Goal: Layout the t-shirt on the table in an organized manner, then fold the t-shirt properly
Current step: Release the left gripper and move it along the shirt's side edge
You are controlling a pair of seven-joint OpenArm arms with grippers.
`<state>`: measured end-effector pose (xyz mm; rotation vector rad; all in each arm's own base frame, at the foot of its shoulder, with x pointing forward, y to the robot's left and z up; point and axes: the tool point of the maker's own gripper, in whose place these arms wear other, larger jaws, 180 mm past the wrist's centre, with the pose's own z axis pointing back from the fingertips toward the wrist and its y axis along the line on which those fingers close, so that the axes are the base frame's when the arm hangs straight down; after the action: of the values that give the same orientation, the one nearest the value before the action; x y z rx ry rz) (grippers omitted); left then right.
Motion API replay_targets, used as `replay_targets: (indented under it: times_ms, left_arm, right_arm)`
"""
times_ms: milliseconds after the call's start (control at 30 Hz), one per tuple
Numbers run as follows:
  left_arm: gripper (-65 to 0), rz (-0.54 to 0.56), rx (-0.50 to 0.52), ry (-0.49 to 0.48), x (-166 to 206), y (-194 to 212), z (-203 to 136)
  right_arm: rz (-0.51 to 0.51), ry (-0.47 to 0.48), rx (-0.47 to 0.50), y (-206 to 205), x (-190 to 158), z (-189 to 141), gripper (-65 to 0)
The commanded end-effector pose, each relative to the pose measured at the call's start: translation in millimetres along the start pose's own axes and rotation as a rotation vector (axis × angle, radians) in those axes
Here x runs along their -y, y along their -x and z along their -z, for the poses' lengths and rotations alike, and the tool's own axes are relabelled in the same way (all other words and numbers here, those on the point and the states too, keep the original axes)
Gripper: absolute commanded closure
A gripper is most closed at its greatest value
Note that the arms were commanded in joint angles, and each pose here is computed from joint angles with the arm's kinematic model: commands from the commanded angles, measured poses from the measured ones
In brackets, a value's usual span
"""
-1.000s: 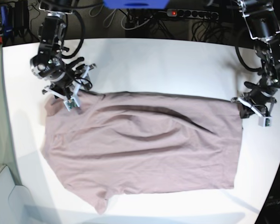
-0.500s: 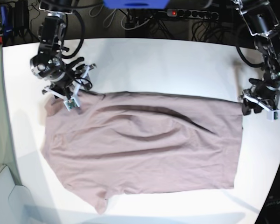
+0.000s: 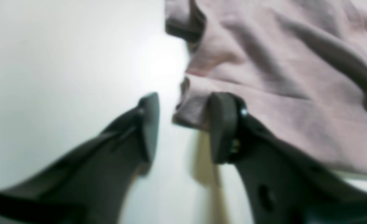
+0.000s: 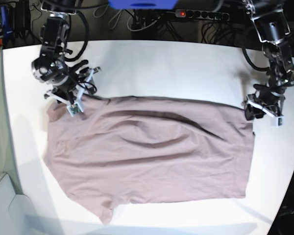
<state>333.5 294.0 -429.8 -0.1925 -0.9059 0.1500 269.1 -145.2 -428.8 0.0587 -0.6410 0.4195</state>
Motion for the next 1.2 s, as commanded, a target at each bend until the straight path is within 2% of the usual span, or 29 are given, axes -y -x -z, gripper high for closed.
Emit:
replay_targets:
  times_ms: [0,200,300,467,667,933,1167]
  left_arm:
    - [-19.1,0.022,-0.044,0.006,2.5,6.0,1.1]
    - [0.0,0.058,-0.057,0.039,16.6,4.1,6.8]
    - [-0.4,0.085,-0.01,0.047,21.8,-15.1,2.6]
    - [-0.3,0.207,0.09,0.067,45.5,-59.1,-21.1]
    - [-0.3,0.274,0.17,0.029,57.6,-114.3,-44.2]
    - [-0.4,0.28,0.116,-0.026,54.5,-135.5,-16.3]
    - [-0.4,0.319,0.017,0.006,78.3,-148.7,40.1]
  right_arm:
    - [-0.012,0.016,-0.012,-0.3,5.1,-2.1,-32.8]
    - [-0.012,0.016,-0.012,-0.3,5.1,-2.1,-32.8]
    - [-0.012,0.016,-0.012,-0.3,5.1,-2.1,-32.8]
    - [-0.012,0.016,-0.012,-0.3,5.1,-2.1,-32.8]
    - [-0.012,0.016,-0.012,-0.3,5.1,-2.1,-32.8]
    - [-0.013,0.018,-0.006,-3.2,6.2,-1.9,-32.8]
    - [-0.013,0.019,-0.002,-4.9,6.8,-1.9,-32.8]
